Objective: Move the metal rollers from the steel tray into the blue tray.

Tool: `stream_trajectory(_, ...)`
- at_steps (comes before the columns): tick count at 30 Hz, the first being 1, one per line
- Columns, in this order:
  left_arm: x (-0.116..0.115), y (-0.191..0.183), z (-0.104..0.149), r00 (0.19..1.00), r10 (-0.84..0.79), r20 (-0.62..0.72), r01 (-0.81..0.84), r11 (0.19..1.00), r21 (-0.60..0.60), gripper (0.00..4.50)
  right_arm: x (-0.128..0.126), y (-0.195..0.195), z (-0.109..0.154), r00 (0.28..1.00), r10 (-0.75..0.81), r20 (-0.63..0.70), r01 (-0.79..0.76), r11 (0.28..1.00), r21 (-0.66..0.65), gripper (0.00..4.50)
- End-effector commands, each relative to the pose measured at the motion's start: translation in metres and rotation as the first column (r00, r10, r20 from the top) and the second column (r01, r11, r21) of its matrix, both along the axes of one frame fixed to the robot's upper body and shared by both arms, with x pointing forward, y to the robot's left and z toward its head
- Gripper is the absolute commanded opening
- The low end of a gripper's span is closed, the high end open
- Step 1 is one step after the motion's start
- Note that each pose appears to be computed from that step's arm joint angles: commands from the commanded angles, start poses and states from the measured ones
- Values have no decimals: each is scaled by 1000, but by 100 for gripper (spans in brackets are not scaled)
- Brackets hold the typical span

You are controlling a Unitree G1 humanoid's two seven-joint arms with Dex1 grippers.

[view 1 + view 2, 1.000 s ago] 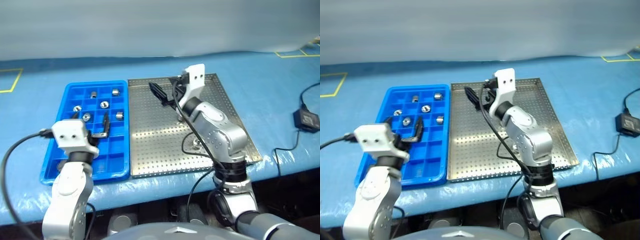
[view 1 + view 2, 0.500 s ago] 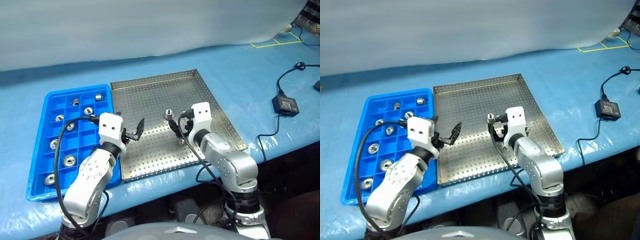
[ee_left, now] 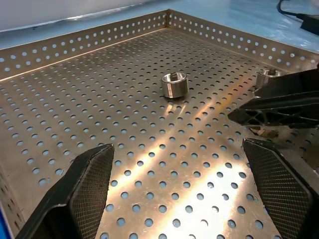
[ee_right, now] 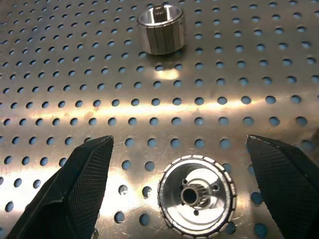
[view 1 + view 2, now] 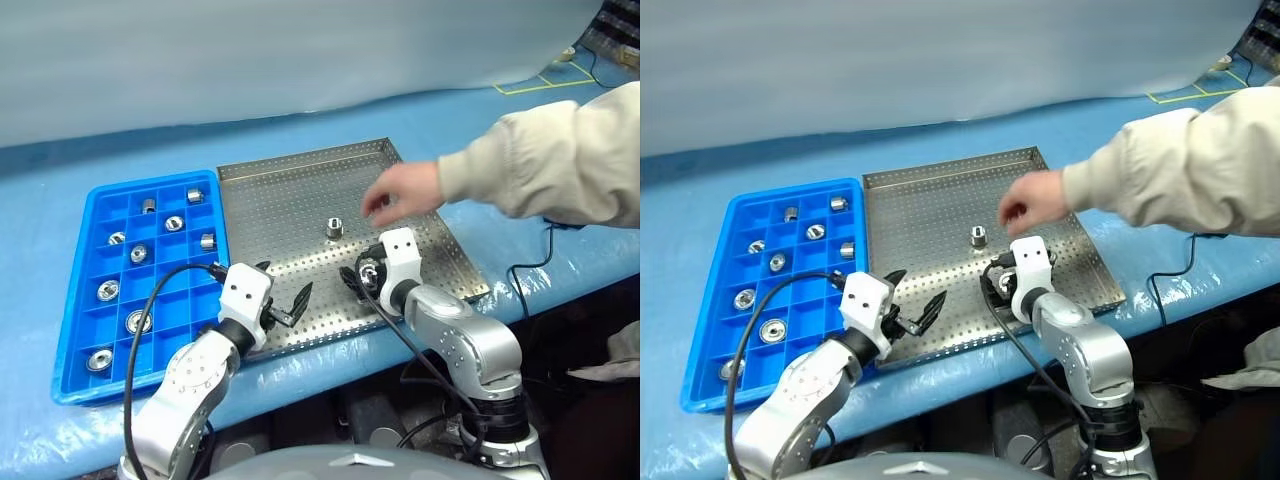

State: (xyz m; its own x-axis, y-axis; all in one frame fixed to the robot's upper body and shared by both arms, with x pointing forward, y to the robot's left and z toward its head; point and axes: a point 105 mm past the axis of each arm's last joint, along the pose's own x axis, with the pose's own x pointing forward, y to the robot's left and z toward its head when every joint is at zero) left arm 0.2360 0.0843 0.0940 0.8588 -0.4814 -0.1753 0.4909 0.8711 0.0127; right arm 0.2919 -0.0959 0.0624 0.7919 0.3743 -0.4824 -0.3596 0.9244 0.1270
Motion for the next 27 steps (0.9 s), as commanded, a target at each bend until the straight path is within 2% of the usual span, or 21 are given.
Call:
stream_trajectory(1,-5,-4,15,998,-4,58,5,1000,-22,450,-1,2,-3,1000,12,-6,-12,1000,0,448)
stream_trajectory(8,-8,-2,16,998,21,61,-19,999,-26,450,0,0,-13,999,13,-33,-14,1000,-22,448)
stream_trajectory(11,-8,-1,16,997,34,63,-32,999,-25,450,0,1,-12,999,27,-29,-28,999,-20,393)
stream_trajectory(17,-9,-1,18,997,47,65,-45,998,-32,450,3,5,-11,998,50,-26,-51,998,-25,195)
stream_trajectory(27,-9,0,19,996,56,67,-54,998,-32,450,2,9,-11,997,72,-28,-73,997,-26,186)
